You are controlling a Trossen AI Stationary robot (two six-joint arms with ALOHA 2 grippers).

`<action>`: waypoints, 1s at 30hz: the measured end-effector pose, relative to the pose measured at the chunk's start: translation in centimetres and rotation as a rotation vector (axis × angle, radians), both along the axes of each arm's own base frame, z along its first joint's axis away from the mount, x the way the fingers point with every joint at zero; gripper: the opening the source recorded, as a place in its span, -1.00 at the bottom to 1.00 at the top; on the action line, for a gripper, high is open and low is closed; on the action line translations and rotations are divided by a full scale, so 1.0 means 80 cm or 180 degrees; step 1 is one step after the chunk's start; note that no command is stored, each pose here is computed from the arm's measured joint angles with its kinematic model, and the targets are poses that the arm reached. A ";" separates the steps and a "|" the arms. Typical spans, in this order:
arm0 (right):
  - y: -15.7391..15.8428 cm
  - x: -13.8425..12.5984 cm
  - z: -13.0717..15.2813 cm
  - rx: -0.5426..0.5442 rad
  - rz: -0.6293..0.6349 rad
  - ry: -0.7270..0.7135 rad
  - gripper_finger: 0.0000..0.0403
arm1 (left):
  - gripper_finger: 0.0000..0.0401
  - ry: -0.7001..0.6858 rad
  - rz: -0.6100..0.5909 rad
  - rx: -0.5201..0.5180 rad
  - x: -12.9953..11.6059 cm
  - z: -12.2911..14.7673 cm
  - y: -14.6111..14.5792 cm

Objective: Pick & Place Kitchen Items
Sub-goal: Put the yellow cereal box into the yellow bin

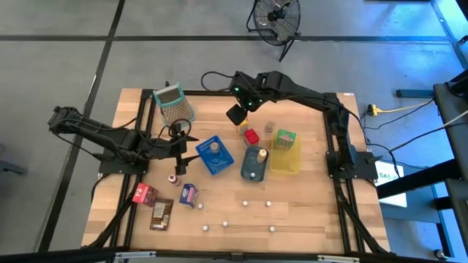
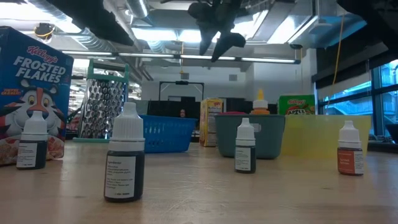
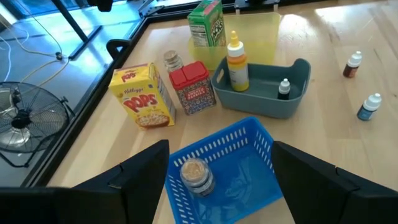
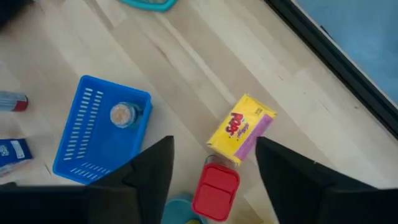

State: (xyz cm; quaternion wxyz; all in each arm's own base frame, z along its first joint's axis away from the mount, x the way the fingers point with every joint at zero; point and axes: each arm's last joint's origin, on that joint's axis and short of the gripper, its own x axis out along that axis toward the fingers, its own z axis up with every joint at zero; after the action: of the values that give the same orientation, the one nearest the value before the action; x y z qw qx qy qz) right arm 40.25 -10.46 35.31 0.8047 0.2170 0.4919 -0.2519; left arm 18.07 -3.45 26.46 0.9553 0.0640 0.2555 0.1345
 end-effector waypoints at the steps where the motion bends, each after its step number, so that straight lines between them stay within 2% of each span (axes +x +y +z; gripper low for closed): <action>1: 0.001 0.000 0.000 -0.0010 0.0029 0.0005 0.22 | 0.39 0.0003 0.0001 -0.0001 0.000 0.000 0.000; 8: 0.005 0.001 0.000 0.0011 -0.0021 -0.0013 0.66 | 0.39 -0.0008 0.0032 -0.0058 0.000 -0.001 0.000; 12: 0.005 0.001 0.000 0.0008 0.0089 0.0013 0.81 | 0.39 0.0009 -0.0004 -0.0062 -0.001 -0.001 -0.003; 16: -0.005 -0.001 -0.001 0.0066 -0.0087 -0.0023 0.84 | 0.39 0.0010 -0.0067 -0.0058 -0.002 -0.001 -0.007; 21: -0.030 0.000 -0.019 0.0185 -0.0338 0.0125 0.83 | 0.39 0.0009 -0.0118 -0.0047 -0.003 -0.001 -0.012; 30: -0.039 0.016 -0.048 0.0253 -0.0249 0.0251 0.82 | 0.39 0.0035 -0.0164 -0.0061 -0.005 -0.003 -0.016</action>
State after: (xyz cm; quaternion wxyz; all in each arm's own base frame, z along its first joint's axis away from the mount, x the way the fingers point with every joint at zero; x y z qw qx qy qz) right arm 41.51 -13.58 31.50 0.7650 0.2578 0.5240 -0.2717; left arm 17.66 -4.72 26.25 0.9575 0.0620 0.2604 0.1071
